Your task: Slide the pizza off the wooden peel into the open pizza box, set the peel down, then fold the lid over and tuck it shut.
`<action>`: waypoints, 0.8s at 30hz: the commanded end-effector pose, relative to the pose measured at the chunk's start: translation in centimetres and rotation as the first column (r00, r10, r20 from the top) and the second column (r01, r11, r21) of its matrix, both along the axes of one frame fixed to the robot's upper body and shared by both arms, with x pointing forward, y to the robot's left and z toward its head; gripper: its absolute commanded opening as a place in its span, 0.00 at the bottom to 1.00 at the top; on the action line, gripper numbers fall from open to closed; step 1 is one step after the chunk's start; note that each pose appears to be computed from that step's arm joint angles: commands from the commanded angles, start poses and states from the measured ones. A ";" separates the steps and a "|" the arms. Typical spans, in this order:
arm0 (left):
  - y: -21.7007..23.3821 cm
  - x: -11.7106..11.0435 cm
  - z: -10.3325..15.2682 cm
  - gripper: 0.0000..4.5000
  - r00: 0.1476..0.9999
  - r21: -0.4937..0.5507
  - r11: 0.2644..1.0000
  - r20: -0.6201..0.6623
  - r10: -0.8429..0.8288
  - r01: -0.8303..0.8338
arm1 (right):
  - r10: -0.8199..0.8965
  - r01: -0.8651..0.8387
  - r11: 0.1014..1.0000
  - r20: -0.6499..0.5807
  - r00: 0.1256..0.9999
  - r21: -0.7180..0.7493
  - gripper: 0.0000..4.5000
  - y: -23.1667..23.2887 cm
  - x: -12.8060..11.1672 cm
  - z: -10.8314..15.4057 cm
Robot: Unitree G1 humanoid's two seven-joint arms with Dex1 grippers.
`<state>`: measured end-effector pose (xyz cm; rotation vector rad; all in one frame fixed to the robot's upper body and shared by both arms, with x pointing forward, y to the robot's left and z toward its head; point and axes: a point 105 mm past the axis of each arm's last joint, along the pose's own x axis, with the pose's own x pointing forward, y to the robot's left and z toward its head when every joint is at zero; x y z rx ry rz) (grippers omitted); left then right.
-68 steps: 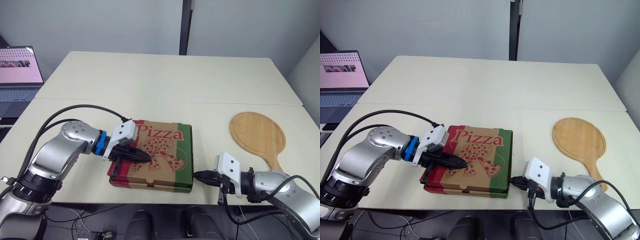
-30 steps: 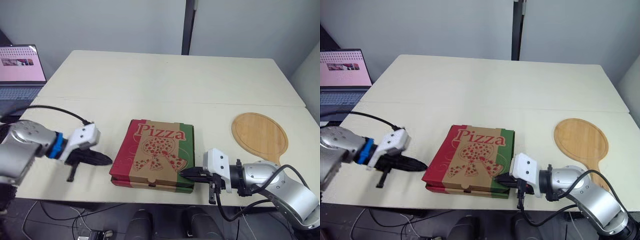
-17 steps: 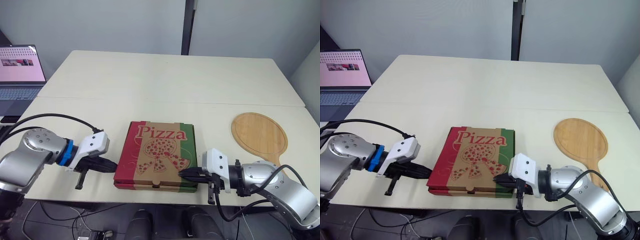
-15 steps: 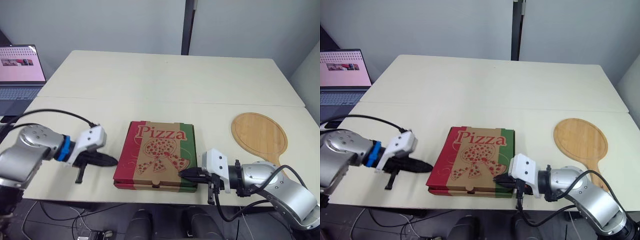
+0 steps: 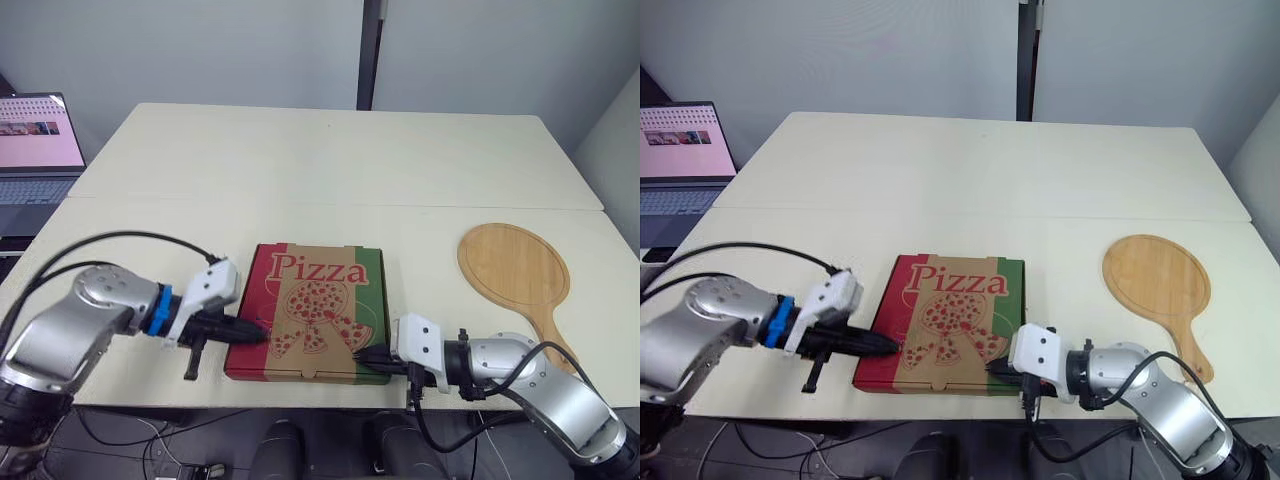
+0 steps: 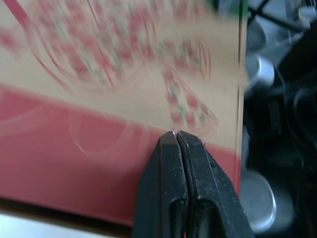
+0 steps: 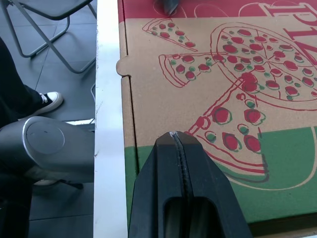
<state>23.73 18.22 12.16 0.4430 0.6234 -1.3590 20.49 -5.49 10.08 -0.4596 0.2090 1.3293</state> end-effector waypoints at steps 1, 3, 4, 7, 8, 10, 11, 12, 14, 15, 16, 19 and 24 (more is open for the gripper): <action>1.1 0.1 -2.2 0.00 0.999 0.056 0.998 -0.030 0.040 -0.038 | 0.008 -0.007 1.000 0.005 1.000 -0.011 0.01 0.0 -0.1 -0.2; 1.2 0.2 -2.7 0.00 0.999 0.042 0.998 -0.018 0.038 -0.038 | 0.008 -0.008 1.000 0.021 1.000 -0.013 0.01 -0.1 0.0 -0.1; 0.9 0.3 -2.4 0.00 0.998 -0.001 0.999 -0.016 0.054 -0.054 | 0.005 -0.005 1.000 0.032 0.999 -0.006 0.01 -0.1 0.2 0.2; 0.7 1.4 0.2 0.00 0.990 -0.145 0.980 0.004 0.139 -0.137 | -0.030 0.027 0.999 0.067 0.997 0.040 0.01 -0.3 0.9 1.7; 1.0 1.8 1.1 0.00 0.984 -0.182 0.968 0.011 0.179 -0.174 | -0.045 0.041 0.998 0.076 0.996 0.056 0.01 -0.5 1.1 2.2; 2.5 3.0 2.9 0.00 0.955 -0.247 0.928 0.033 0.296 -0.279 | -0.098 0.089 0.992 0.097 0.991 0.090 0.01 -1.1 1.9 3.4; 3.5 3.7 3.6 0.00 0.933 -0.273 0.903 0.052 0.357 -0.330 | -0.131 0.120 0.987 0.110 0.985 0.104 0.01 -1.6 2.4 3.9; 4.1 4.0 4.1 0.00 0.916 -0.291 0.886 0.063 0.395 -0.362 | -0.153 0.140 0.984 0.117 0.981 0.113 0.01 -2.0 2.7 4.2; 5.8 5.0 5.0 0.00 0.858 -0.337 0.825 0.086 0.506 -0.453 | -0.249 0.231 0.963 0.134 0.959 0.139 0.01 -3.4 4.1 4.9; 6.5 5.4 5.1 0.00 0.829 -0.350 0.798 0.095 0.551 -0.490 | -0.296 0.276 0.950 0.142 0.945 0.143 0.01 -4.2 4.8 4.9; 7.0 5.7 5.1 0.00 0.807 -0.356 0.778 0.100 0.583 -0.518 | -0.327 0.308 0.941 0.150 0.933 0.139 0.01 -4.7 5.3 4.8; 7.4 5.3 2.5 0.00 0.789 -0.289 0.771 0.077 0.610 -0.568 | -0.395 0.388 0.919 0.176 0.902 0.073 0.01 -6.2 6.6 3.2; 5.3 4.3 -1.1 0.00 0.812 -0.244 0.788 0.004 0.583 -0.565 | -0.386 0.393 0.919 0.164 0.908 -0.012 0.01 -6.0 7.0 -0.1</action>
